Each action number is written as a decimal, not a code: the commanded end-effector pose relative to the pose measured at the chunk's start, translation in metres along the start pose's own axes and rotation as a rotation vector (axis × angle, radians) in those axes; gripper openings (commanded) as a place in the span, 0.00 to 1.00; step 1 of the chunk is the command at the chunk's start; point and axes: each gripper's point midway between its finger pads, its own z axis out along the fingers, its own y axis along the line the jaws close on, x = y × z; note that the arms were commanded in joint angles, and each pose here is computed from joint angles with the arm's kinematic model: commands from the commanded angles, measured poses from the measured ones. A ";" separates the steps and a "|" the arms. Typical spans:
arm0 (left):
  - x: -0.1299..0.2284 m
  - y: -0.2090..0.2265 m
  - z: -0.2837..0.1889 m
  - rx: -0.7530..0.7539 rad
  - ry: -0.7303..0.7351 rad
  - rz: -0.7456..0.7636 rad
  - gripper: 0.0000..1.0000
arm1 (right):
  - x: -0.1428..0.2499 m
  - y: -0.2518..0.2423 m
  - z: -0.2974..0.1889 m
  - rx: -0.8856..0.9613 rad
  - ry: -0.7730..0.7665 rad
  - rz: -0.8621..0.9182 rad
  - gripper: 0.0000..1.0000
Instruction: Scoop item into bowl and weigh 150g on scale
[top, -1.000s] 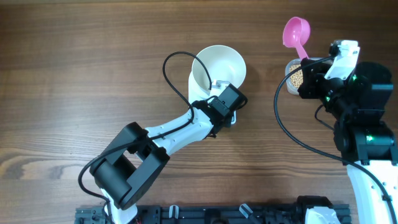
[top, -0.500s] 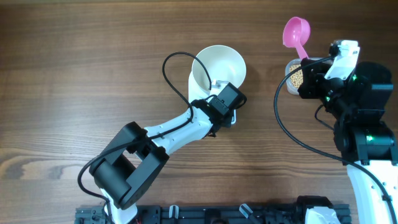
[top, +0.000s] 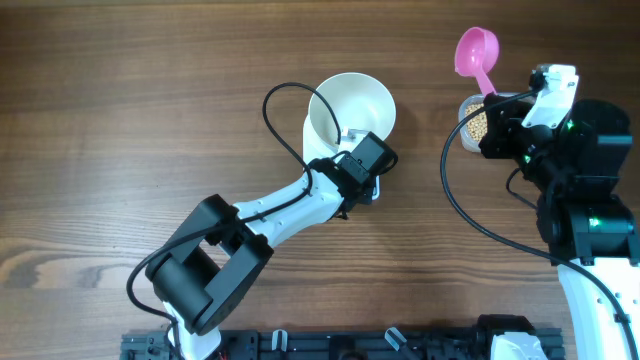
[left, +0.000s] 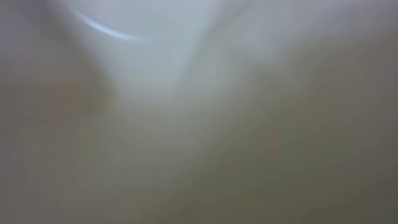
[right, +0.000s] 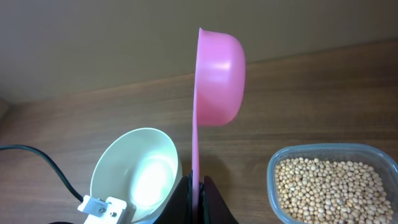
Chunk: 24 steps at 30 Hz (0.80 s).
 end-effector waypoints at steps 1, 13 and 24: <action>0.053 0.017 0.031 -0.058 0.166 0.023 0.04 | -0.007 0.004 -0.002 -0.019 -0.014 -0.022 0.04; -0.044 0.012 -0.076 0.028 -0.190 -0.060 0.04 | -0.007 0.004 -0.002 -0.020 -0.015 -0.021 0.04; -0.050 0.013 -0.092 0.047 -0.220 -0.068 0.04 | -0.006 0.004 -0.002 -0.019 -0.013 -0.023 0.04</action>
